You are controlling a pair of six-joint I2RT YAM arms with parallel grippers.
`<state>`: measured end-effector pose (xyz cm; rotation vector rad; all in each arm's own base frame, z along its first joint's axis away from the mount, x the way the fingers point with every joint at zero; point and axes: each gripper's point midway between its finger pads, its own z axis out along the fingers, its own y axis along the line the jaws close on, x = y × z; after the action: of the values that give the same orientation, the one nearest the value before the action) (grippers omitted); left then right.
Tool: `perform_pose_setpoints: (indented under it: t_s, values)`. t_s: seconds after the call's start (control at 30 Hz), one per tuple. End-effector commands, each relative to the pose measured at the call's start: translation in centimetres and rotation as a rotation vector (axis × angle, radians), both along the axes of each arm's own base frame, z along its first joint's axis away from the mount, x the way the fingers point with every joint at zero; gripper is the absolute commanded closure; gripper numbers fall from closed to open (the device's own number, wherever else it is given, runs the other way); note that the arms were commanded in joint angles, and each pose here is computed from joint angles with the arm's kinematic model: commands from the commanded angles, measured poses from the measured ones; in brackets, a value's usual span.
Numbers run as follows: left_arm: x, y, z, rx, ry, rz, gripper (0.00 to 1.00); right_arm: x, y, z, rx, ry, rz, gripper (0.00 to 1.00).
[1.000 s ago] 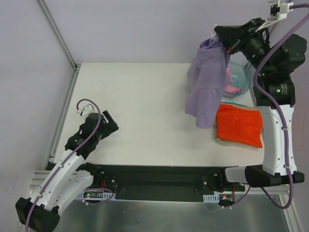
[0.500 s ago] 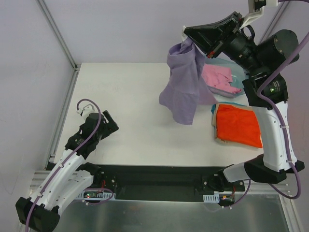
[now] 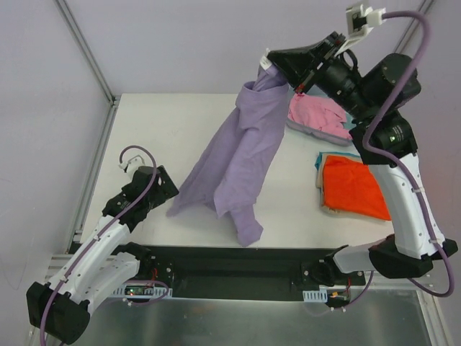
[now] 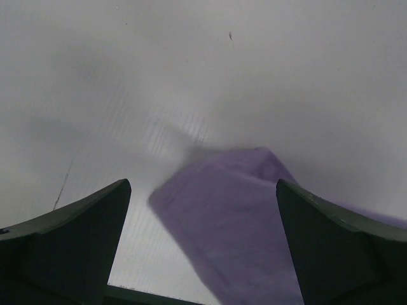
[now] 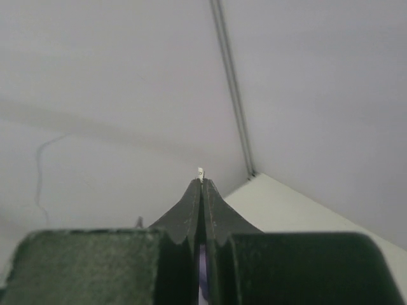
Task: Fold and stack the t-shirts
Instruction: Move the tshirt to the center of the board
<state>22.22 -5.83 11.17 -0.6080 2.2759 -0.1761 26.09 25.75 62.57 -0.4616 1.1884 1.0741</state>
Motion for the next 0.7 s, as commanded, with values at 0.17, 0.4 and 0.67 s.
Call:
perform_pose_setpoints:
  t_s: [0.17,0.4,0.67]
  values:
    - [0.0,0.1,-0.2,-0.007,0.016,0.015,0.01,9.7,-9.1,-24.4,-0.542,0.375,-0.662,0.95]
    - [-0.2,-1.2,-1.2,-0.041,0.089,-0.030,0.01,15.4,-14.3,-40.4,-0.959,0.791,-0.932,0.99]
    - [-2.8,-0.9,-4.2,-0.066,0.218,0.028,0.01,19.4,-15.0,-48.0,-1.094,0.964,-0.982,0.99]
